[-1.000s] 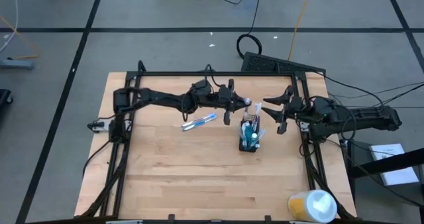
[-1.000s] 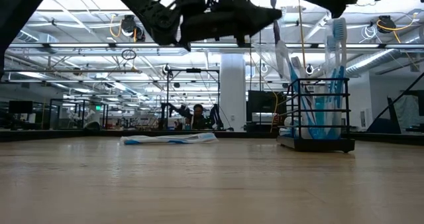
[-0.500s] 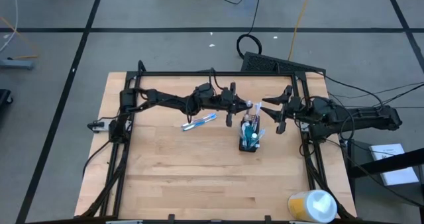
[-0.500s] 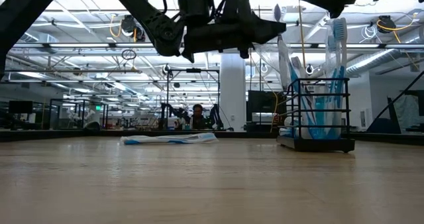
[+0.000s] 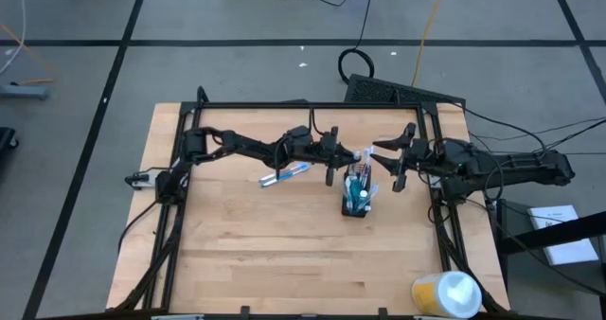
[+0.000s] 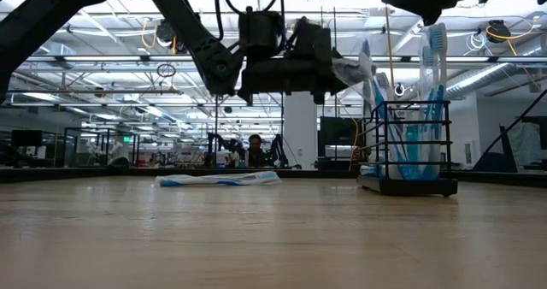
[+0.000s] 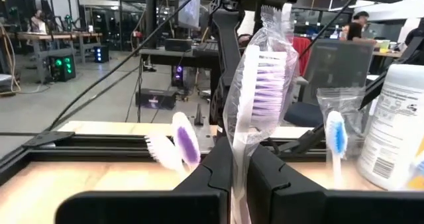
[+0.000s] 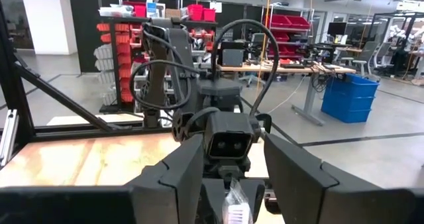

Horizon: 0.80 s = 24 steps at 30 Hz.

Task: Pick & Place toothbrushing station
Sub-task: Put the purple toothbrush into the top section of the mesh organizer

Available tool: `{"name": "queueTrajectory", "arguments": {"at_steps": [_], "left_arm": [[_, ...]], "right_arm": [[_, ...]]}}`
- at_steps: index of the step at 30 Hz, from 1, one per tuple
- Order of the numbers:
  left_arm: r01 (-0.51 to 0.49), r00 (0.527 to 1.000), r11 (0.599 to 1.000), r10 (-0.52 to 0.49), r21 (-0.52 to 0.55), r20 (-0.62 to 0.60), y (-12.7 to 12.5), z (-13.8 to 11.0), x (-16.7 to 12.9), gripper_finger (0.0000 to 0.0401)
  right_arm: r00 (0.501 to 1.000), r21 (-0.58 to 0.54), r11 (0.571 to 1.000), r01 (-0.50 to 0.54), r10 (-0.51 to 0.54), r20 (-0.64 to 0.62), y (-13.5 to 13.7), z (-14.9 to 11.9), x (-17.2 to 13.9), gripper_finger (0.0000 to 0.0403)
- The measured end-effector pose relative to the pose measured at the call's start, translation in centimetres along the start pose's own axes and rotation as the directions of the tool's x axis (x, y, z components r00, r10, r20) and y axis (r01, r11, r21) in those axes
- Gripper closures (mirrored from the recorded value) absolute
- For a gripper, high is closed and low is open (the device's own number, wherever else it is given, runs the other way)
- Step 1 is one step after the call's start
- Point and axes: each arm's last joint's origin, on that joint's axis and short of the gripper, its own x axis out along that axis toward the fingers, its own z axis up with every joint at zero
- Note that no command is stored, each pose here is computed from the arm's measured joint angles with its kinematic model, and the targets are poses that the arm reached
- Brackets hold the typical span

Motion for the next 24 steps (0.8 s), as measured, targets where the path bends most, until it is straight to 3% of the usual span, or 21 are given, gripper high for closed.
{"name": "queueTrajectory", "arguments": {"at_steps": [15,24], "left_arm": [[-0.031,0.997,0.999,0.028,-0.038,-0.073,-0.2,-1.1,0.1,0.0384],[-0.130,0.988,0.990,0.125,-0.056,-0.093,0.0,-1.4,0.1,0.0305]], "right_arm": [[1.000,0.000,1.000,0.000,0.000,-0.001,0.0,0.0,0.0,0.0248],[1.000,0.003,1.000,0.000,0.000,-0.002,0.0,0.0,0.0,0.0248]]}}
